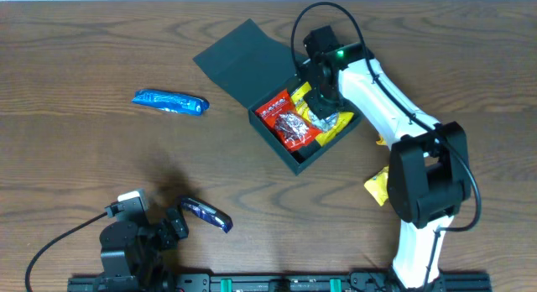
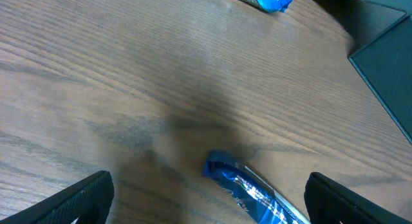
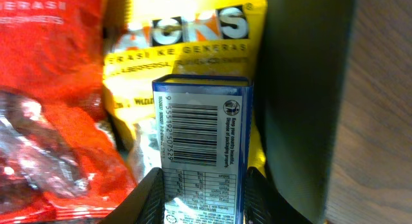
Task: Pack container
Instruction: 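Carry the candy tin over the box's right side, then lower the tin into the box beside the yellow bag and release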
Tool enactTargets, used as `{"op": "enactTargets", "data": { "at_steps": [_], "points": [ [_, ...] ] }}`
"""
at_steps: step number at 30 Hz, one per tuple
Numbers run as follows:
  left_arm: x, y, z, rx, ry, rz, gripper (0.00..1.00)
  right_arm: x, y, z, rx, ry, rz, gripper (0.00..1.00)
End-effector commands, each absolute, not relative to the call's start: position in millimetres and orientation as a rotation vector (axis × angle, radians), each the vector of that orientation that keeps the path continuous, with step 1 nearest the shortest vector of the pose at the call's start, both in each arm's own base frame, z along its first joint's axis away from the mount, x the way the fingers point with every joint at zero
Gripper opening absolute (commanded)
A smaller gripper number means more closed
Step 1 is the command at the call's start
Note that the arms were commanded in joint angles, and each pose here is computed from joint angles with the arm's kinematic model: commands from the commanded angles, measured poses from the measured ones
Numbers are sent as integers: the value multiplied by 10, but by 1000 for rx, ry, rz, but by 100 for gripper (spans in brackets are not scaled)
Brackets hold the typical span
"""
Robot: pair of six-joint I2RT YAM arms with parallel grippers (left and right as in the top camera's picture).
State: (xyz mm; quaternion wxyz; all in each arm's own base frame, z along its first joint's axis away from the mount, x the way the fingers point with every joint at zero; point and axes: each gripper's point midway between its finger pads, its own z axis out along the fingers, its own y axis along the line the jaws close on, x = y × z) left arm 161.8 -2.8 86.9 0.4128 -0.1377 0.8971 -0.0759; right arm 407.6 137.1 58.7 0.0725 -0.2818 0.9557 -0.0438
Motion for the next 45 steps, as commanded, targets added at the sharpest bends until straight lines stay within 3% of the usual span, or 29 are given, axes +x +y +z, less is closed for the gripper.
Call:
{"op": "enactTargets", "data": {
  "at_steps": [1, 15, 20, 27, 32, 36, 45],
  "points": [
    [1512, -21, 699, -356, 2330, -175, 95, 4133, 1278, 620, -856, 2867, -153, 31],
    [1512, -21, 699, -356, 2330, -175, 96, 4027, 1134, 615, -860, 2921, -234, 31],
    [1512, -21, 699, -356, 2330, -175, 96, 4027, 1135, 617, -863, 2919, -240, 52],
    [1512, -21, 699, -356, 2330, -175, 95, 4030, 1242, 867, -870, 2847, -226, 52],
    [1512, -21, 699, -356, 2330, -175, 95, 3945, 1396, 1138, -873, 2790, -196, 40],
    [1512, -21, 699, -356, 2330, -175, 95, 3774, 1474, 1140, -910, 2824, -193, 1],
    [1512, -21, 699, -356, 2330, -175, 95, 3708, 1546, 839, -930, 2894, -106, 1]
  ]
}}
